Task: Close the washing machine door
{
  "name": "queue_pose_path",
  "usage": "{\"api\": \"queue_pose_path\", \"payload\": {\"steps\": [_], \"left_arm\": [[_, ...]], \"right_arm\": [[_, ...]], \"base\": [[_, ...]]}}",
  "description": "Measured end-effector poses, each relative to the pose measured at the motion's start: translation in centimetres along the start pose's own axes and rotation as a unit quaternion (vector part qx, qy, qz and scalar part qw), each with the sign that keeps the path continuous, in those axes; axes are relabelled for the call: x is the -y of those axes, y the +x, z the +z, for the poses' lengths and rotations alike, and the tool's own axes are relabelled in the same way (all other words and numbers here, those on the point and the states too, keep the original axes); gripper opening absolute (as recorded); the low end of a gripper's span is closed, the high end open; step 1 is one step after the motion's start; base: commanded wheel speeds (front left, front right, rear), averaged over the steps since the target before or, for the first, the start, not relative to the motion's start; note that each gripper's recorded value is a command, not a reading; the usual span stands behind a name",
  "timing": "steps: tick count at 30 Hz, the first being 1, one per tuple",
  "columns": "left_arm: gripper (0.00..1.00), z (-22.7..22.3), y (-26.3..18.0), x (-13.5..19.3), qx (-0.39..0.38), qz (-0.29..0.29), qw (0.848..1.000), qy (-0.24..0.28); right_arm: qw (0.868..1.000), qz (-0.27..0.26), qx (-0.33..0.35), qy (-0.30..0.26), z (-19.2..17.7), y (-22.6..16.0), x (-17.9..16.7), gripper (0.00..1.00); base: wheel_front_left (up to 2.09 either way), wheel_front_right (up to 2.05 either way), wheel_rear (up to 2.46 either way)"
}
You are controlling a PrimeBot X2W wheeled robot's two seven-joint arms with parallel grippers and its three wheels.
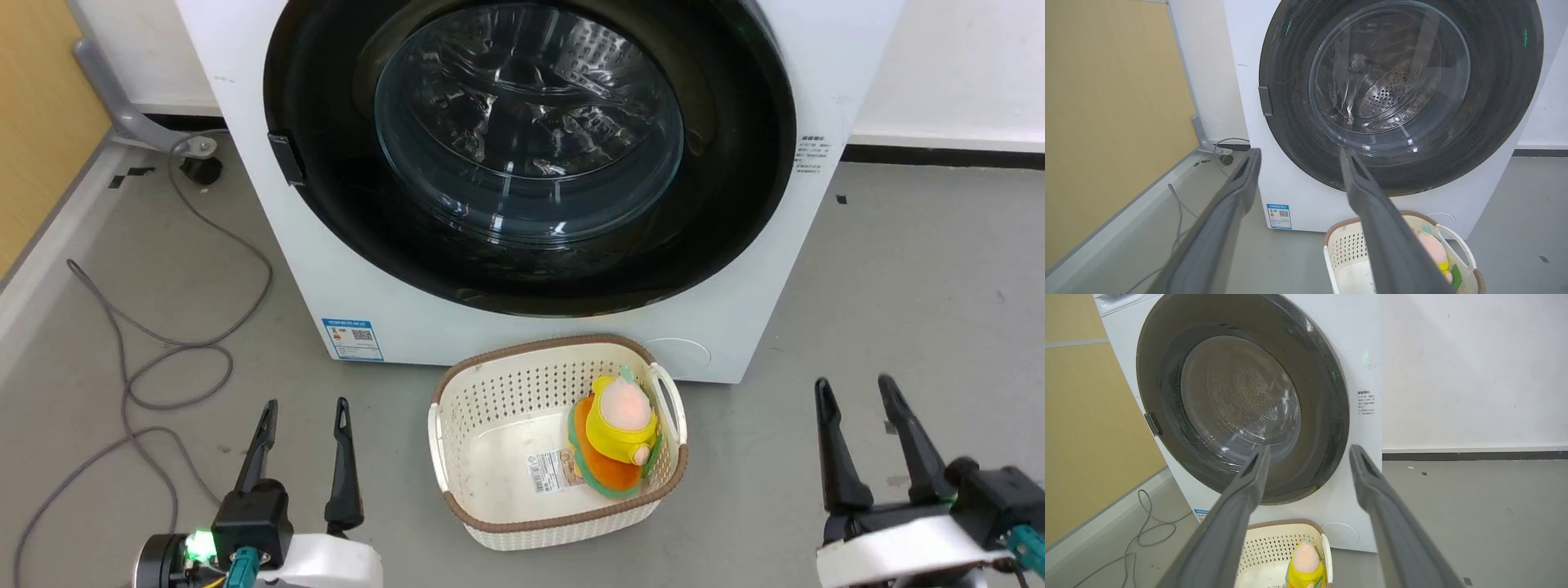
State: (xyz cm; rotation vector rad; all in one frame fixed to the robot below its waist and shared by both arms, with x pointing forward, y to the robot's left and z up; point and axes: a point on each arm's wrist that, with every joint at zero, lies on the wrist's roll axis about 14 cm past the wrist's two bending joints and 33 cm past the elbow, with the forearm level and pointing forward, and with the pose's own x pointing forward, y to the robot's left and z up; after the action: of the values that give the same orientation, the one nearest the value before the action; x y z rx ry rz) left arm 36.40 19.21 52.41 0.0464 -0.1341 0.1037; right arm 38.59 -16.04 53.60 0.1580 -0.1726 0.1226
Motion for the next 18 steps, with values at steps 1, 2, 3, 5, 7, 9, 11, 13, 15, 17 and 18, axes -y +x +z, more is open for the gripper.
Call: {"api": "queue_pose_path", "payload": {"steps": [1,2,3,5,7,9,11,13,15,17,18], "left_arm": [[1.00,-0.05,-0.09,-0.01,-0.001,0.000,1.000,0.000],[1.00,-0.06,-0.16,-0.01,-0.001,0.000,1.000,0.000],[1.00,-0.04,-0.21,0.02,-0.001,0.000,1.000,0.000],[1.00,-0.06,-0.34,0.02,-0.002,-0.001,1.000,0.000],[0.00,-0.11,-0.46,0.07,-0.003,-0.003,1.000,-0.001],[0.00,-0.12,-0.47,0.11,-0.003,-0.003,1.000,-0.002],[0.00,-0.11,-0.47,0.14,-0.003,-0.003,1.000,-0.002],[0.00,-0.11,-0.46,0.16,-0.004,-0.004,1.000,-0.002],[0.00,-0.19,-0.45,0.19,-0.007,-0.005,1.000,-0.003],[0.00,-0.20,-0.42,0.22,-0.009,-0.005,1.000,-0.003],[0.00,-0.22,-0.41,0.23,-0.010,-0.006,1.000,-0.003]], "right_arm": [[1.000,-0.001,-0.003,0.002,-0.20,-0.25,0.05,1.00],[1.000,-0.002,-0.006,0.003,-0.33,-0.42,0.08,1.00],[1.000,-0.003,-0.007,0.004,-0.43,-0.59,0.13,1.00],[1.000,-0.005,-0.008,0.007,-0.44,-0.76,0.21,1.00],[1.000,-0.006,-0.007,0.007,-0.38,-0.85,0.21,0.00],[1.000,-0.005,-0.008,0.007,-0.40,-0.85,0.20,0.00],[1.000,-0.006,-0.008,0.007,-0.39,-0.86,0.20,0.00],[1.000,-0.005,-0.009,0.006,-0.40,-0.88,0.20,0.00],[1.000,-0.005,-0.011,0.006,-0.46,-0.89,0.20,0.00],[1.000,-0.005,-0.015,0.005,-0.54,-0.93,0.21,0.00],[1.000,-0.005,-0.016,0.004,-0.55,-0.93,0.21,0.00]], "base": [[0.00,0.00,0.00],[0.00,0.00,0.00],[0.00,0.00,0.00],[0.00,0.00,0.00],[0.00,0.00,0.00],[0.00,0.00,0.00],[0.00,0.00,0.00],[0.00,0.00,0.00],[0.00,0.00,0.00],[0.00,0.00,0.00],[0.00,0.00,0.00]]}}
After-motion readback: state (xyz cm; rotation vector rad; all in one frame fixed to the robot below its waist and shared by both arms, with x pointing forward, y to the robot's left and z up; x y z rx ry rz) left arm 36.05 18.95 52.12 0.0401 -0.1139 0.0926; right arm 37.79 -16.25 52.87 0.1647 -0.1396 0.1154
